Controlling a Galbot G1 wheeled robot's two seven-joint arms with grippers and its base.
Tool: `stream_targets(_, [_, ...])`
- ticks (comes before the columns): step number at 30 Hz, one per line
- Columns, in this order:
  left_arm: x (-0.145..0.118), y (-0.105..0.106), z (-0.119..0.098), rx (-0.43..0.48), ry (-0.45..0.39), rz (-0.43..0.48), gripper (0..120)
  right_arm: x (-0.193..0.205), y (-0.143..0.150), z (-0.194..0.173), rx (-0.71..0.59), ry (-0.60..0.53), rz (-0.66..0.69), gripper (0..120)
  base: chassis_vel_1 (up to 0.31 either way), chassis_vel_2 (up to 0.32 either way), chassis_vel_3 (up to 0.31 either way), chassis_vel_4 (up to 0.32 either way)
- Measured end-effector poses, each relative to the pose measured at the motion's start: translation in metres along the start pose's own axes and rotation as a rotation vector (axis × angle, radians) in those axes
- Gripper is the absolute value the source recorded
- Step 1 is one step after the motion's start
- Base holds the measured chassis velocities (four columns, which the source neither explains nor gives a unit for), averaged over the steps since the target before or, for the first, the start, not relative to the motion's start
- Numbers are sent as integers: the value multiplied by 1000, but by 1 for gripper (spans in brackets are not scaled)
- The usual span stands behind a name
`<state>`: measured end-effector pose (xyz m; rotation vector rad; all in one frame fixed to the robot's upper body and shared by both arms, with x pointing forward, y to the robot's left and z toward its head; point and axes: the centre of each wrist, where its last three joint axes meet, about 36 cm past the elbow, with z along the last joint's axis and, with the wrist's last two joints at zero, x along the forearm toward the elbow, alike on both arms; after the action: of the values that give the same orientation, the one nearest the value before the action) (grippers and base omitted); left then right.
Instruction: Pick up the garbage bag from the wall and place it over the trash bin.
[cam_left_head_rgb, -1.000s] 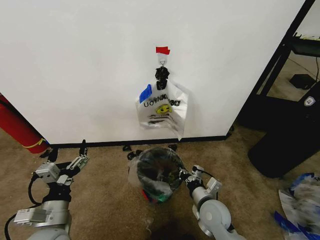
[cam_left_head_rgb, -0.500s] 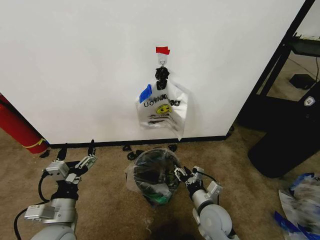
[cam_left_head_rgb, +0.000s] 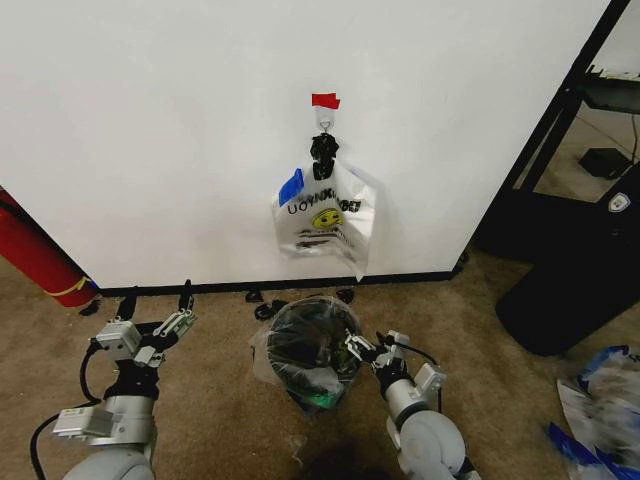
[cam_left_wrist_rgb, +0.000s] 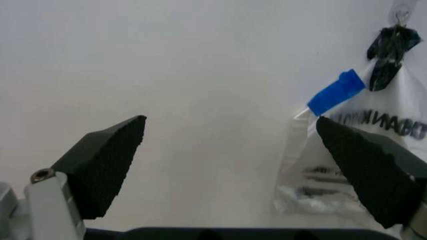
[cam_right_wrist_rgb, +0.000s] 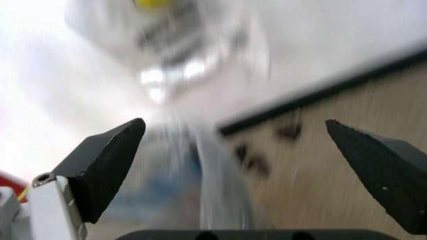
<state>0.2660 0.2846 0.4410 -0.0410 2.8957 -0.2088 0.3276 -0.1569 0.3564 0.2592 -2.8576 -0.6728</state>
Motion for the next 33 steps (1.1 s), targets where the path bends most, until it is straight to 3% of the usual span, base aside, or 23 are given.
stream_targets(5, [5,-8,13,-38,-1,14,100,32,-5,-14,229,-243,37,100,0,0,0,0])
stream_targets(12, [6,-10,20,-76,-33,14,100,92,-13,-25,387,-397,92,100,0,0,0,0])
stream_targets(19, [19,-6,22,-134,-78,46,100,131,9,-40,415,-493,82,100,0,0,0,0])
stream_targets(33, [27,-11,32,-130,-106,52,100,135,20,-49,399,-516,97,100,0,0,0,0])
